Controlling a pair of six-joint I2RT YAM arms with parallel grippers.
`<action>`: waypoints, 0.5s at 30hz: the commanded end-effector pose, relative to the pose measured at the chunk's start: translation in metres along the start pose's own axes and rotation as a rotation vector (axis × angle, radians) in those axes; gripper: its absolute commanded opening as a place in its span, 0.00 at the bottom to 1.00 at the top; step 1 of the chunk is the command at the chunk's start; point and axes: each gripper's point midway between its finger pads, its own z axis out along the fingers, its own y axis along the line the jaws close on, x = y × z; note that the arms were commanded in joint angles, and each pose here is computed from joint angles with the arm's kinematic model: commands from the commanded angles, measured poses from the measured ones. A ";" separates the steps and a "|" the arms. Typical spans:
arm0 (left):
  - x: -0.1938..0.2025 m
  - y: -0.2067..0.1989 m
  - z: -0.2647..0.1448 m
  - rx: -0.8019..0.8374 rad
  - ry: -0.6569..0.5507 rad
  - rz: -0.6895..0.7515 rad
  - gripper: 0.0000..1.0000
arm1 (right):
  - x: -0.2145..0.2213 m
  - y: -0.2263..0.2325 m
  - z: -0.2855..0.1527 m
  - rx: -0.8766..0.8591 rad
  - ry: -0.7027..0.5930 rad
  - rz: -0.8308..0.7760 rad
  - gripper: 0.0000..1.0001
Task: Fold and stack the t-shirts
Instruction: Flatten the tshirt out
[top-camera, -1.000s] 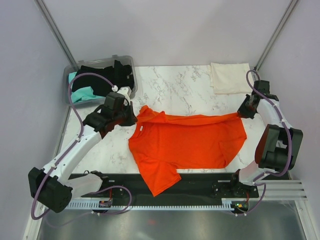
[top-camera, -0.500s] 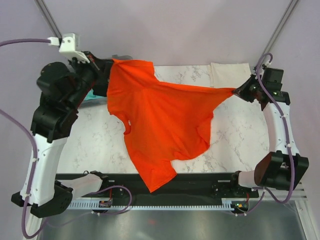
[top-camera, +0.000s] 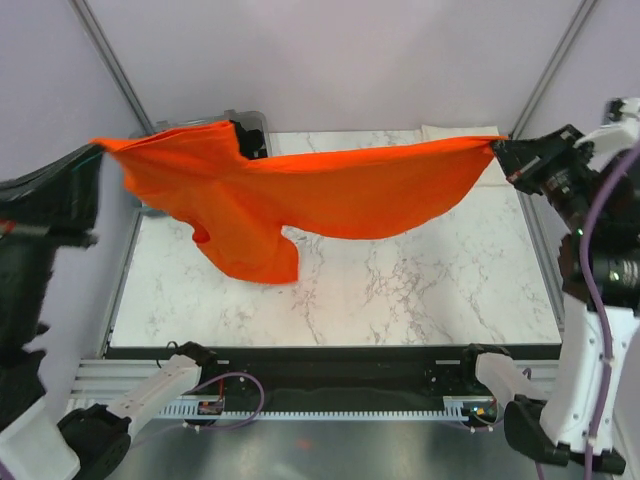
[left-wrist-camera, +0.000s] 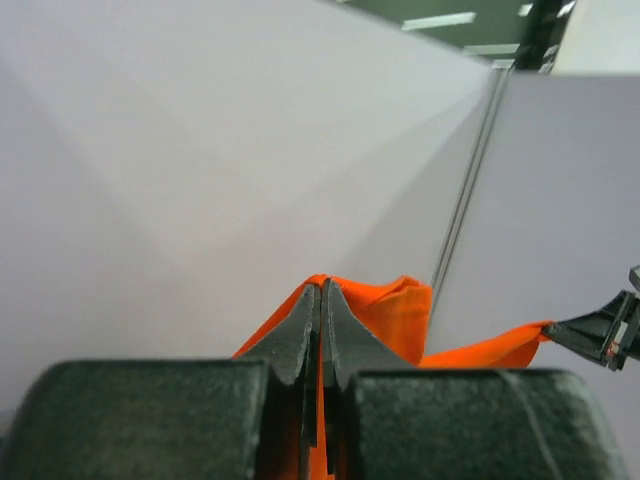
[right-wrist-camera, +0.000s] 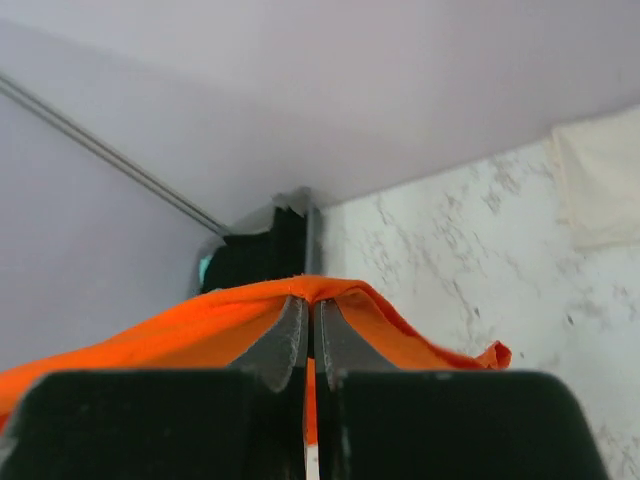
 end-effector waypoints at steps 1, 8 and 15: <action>-0.095 -0.023 -0.060 0.092 -0.292 0.044 0.02 | -0.038 0.063 -0.070 -0.127 -0.185 -0.038 0.00; -0.145 -0.031 -0.097 0.113 -0.427 0.041 0.02 | -0.061 0.115 -0.140 -0.250 -0.341 -0.028 0.00; -0.078 -0.003 -0.018 -0.006 -0.234 0.090 0.02 | -0.048 0.072 -0.093 -0.130 -0.268 0.047 0.00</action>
